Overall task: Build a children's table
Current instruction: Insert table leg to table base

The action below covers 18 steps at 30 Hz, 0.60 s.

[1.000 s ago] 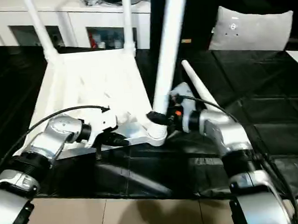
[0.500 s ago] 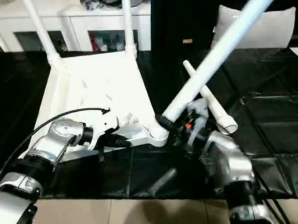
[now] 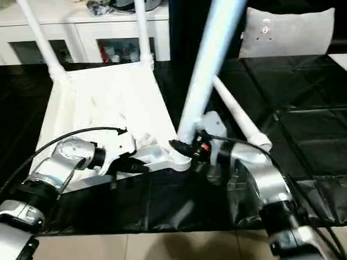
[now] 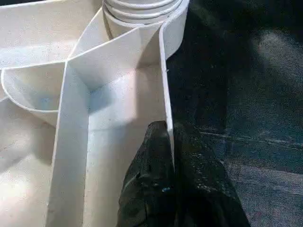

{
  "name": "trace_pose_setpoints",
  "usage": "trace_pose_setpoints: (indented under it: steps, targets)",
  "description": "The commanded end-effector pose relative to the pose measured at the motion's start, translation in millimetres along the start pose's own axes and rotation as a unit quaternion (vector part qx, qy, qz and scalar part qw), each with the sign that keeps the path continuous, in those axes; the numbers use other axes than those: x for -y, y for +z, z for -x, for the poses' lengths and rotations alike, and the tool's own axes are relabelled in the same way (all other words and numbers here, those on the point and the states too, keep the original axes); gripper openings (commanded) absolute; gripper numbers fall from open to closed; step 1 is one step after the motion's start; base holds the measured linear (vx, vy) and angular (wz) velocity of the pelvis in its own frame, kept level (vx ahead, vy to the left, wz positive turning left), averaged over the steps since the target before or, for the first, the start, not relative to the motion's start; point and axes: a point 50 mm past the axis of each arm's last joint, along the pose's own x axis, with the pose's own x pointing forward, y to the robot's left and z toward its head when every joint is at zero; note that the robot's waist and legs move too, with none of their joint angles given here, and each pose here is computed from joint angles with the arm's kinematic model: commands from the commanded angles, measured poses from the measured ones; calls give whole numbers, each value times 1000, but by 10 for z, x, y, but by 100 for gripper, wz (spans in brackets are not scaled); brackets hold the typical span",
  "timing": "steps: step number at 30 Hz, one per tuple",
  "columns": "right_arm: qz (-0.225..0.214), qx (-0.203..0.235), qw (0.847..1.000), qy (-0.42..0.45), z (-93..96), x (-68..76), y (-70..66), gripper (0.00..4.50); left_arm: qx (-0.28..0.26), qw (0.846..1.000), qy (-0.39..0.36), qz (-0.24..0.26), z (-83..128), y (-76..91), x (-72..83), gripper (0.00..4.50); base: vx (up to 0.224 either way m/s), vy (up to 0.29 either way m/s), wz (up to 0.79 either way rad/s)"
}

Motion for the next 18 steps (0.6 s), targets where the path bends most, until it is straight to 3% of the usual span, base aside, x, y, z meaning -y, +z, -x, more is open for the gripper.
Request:
trace_pose_setpoints:
  steps: [1, 5, 11, 18]
  targets:
    - [-71, -148, 986, 7, 102, -99, -591, 187, -15, 999, -12, -47, 88, 112, -70, 0, 0, 0, 0]
    - [-75, -154, 985, 21, 42, -101, -536, 187, -23, 998, -4, -61, 135, 185, -170, 0, 0, 0, 0]
    - [-85, -157, 983, 43, -46, -225, -465, 187, -24, 997, 25, -70, 202, 354, -343, 0, 0, 0, 0]
    - [-94, -167, 981, 33, -126, -288, -482, 187, -28, 997, 33, -65, 275, 366, -407, 0, 0, 0, 0]
